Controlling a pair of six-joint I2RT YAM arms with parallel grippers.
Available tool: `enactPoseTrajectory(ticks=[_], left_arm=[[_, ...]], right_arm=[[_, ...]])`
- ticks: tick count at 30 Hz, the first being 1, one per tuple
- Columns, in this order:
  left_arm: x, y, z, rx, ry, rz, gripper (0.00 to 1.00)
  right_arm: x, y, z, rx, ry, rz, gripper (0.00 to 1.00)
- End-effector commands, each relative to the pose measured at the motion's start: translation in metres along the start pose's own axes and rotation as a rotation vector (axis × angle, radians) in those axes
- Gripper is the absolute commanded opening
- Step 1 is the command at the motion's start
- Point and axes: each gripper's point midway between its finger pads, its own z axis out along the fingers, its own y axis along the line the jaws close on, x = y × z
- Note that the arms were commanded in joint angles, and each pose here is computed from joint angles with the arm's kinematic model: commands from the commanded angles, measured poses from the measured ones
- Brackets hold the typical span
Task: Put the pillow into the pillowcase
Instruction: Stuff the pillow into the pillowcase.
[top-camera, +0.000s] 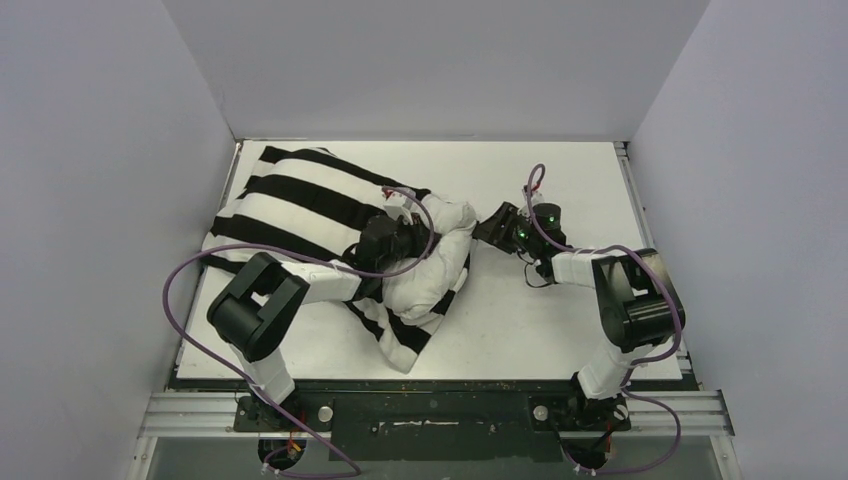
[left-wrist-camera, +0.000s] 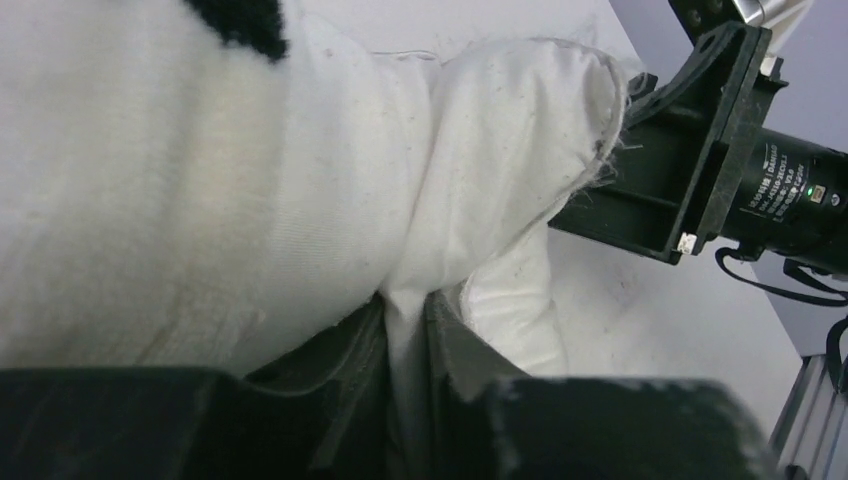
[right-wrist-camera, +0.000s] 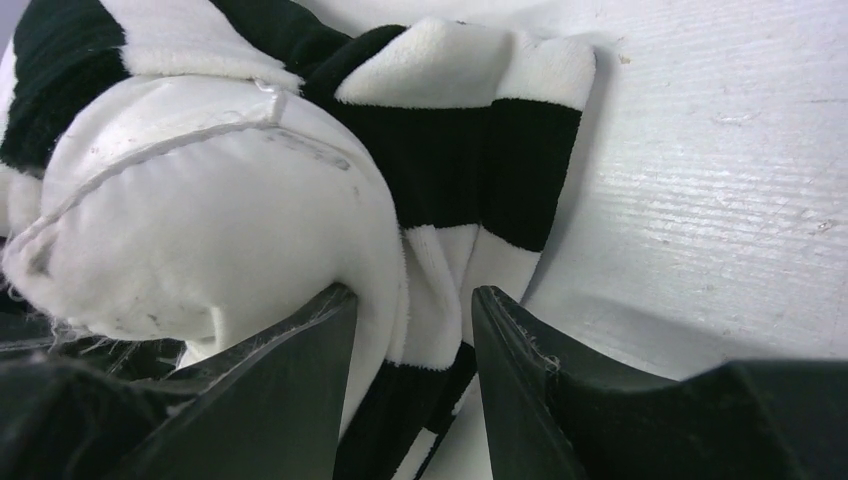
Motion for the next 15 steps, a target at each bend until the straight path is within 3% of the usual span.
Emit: enactPoseTrajectory(ticks=[1, 6, 8, 15], left_arm=[[0.062, 0.026, -0.022, -0.113, 0.349, 0.052, 0.22], [0.011, -0.03, -0.009, -0.071, 0.273, 0.218, 0.47], [-0.003, -0.046, -0.004, -0.073, 0.257, 0.277, 0.53], [-0.047, -0.054, 0.004, -0.287, 0.118, 0.441, 0.57]], right_arm=[[-0.024, 0.025, -0.003, -0.111, -0.097, -0.016, 0.46], [-0.014, 0.038, -0.002, -0.218, -0.076, -0.016, 0.41], [-0.013, 0.037, -0.004, -0.222, -0.076, -0.012, 0.39], [-0.009, 0.038, -0.011, -0.225, -0.077, -0.01, 0.39]])
